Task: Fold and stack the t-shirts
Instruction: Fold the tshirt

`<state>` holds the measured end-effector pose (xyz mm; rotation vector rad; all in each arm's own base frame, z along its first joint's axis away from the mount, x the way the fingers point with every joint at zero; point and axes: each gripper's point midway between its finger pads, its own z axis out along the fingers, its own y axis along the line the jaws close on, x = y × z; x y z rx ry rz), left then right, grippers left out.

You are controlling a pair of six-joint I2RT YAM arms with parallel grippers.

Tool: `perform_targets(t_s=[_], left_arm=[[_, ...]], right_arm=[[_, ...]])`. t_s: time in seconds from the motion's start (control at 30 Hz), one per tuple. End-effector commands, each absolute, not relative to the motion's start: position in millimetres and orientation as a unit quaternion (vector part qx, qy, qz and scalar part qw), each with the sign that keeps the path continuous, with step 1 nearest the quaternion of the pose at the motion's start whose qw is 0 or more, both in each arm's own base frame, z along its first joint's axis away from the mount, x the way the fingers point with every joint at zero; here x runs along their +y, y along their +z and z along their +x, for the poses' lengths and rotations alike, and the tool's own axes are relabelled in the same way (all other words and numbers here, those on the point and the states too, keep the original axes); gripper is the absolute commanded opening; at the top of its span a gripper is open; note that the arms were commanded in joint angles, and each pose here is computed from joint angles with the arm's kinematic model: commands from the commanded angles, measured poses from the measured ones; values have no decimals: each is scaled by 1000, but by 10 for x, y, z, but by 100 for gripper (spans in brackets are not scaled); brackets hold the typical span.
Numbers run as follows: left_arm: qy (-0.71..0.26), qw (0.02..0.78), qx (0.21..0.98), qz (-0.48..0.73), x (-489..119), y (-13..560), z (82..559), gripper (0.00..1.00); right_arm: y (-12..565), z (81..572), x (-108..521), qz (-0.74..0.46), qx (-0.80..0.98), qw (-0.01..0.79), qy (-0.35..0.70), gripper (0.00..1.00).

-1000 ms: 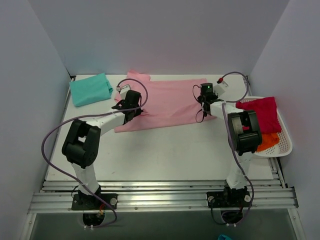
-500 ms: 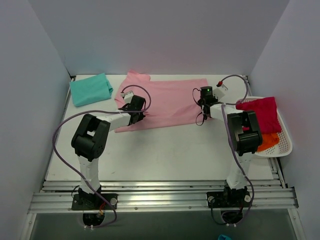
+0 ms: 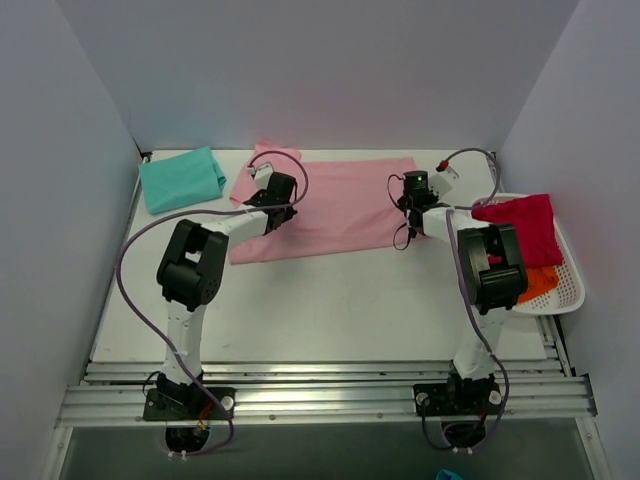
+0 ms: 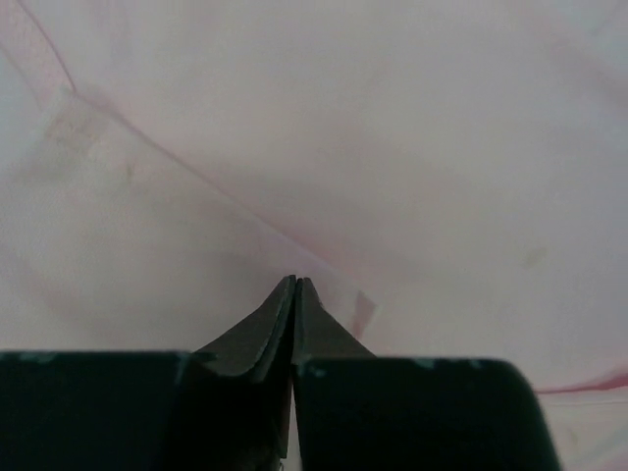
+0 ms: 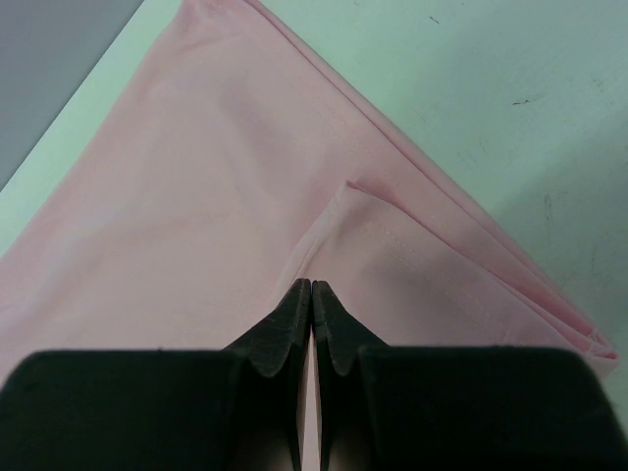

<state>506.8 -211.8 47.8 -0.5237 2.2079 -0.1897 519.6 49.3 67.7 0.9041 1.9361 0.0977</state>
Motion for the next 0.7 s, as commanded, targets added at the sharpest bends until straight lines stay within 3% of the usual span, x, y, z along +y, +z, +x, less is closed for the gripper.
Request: perform_targets(t_s=[0.0, 0.03, 0.1, 0.13, 0.17, 0.2, 0.23, 0.3, 0.4, 0.67], left_arm=[[-78, 447, 867, -206, -2087, 612, 5384, 11], [-78, 446, 868, -204, -2087, 595, 5426, 16], [-73, 449, 867, -201, -2033, 611, 5564, 38], [-71, 456, 864, -204, -2002, 700, 5581, 48], [-68, 458, 862, -207, -1941, 703, 5535, 66], [-65, 464, 860, -204, -1903, 733, 5491, 73], [-86, 496, 838, -210, -1892, 1064, 5493, 81], [-89, 506, 831, -214, -1800, 1076, 5308, 92], [-99, 530, 810, -231, -1690, 1431, 5089, 94], [-81, 508, 806, -292, -1376, 1336, 4234, 94]], right_arm=[[868, 5227, 387, 375, 779, 501, 34, 0], [866, 5241, 381, 374, 779, 502, 33, 0], [849, 5244, 393, 371, 782, 499, 37, 7], [844, 5230, 392, 369, 782, 501, 37, 37], [905, 5221, 388, 369, 778, 506, 40, 55], [921, 5199, 381, 370, 776, 509, 39, 70], [954, 5174, 365, 373, 773, 513, 39, 95], [1041, 5068, 299, 383, 763, 520, 26, 100], [1104, 4863, 228, 399, 755, 520, 9, 100], [1189, 4186, 237, 425, 747, 511, -7, 100]])
